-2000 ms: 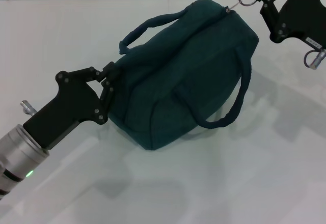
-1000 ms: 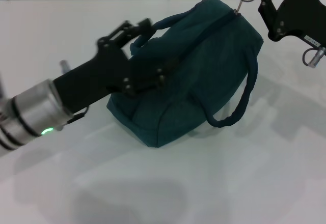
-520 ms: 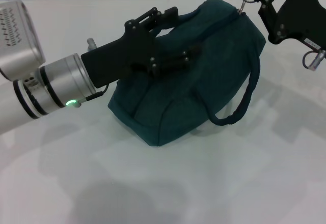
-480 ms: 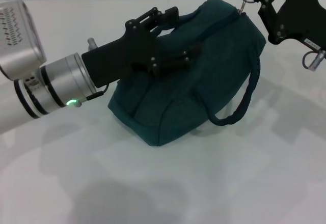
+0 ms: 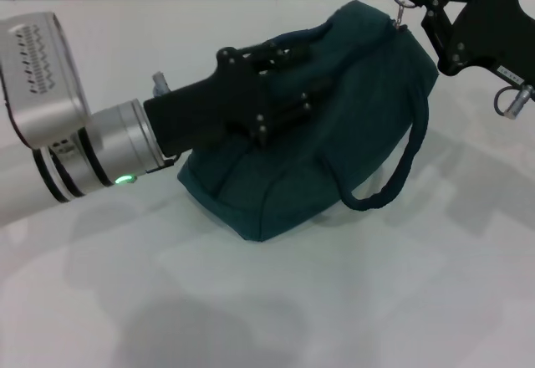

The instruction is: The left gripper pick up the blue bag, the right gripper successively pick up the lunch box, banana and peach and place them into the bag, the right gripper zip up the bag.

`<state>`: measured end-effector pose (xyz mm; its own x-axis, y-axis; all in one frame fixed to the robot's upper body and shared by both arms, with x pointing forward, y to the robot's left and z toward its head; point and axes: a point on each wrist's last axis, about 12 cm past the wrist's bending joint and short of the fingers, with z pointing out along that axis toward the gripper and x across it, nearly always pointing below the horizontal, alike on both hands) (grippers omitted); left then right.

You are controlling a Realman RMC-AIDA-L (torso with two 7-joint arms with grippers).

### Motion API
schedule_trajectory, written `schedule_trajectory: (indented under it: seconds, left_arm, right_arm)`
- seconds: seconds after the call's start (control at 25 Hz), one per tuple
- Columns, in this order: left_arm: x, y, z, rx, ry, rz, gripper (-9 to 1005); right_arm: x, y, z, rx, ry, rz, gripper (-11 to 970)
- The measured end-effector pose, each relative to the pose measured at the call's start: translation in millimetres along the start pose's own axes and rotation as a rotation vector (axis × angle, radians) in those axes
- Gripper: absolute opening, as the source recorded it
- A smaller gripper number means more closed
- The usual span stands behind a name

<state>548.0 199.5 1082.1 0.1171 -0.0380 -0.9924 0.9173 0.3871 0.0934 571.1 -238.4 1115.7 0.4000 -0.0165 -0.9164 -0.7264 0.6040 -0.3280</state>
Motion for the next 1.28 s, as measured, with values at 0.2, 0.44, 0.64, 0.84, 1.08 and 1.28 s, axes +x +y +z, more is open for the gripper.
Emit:
schedule_trajectory:
  seconds: [0.2,0.44,0.64,0.84,1.08,1.28]
  left_arm:
    - [1,-2.9,3,0.030,0.012,0.031,478]
    - [2,-3.8,2,0.031,0.013,0.067,239]
    - [4,-7.4,1,0.024,0.008,0.116,83]
    - [8,-13.9,-4,0.009,-0.007,0.165,53]
    - [6,-14.6,-18,-0.039,-0.044,0.193,41]
    - [7,-14.0,-26,-0.079,-0.048,0.205,41]
  right_arm:
    - [0,0.2,0,-0.001,-0.003,0.000,20]
    - [0,1.1,-2,-0.001,-0.006,0.002,21]
    - [0,1.3,-2,0.000,-0.005,0.004,21]
    - [1,1.6,-4,0.005,-0.003,0.010,21]
    - [2,1.8,-6,0.018,-0.011,0.030,22]
    - [4,-1.0,-8,0.051,-0.003,0.060,22]
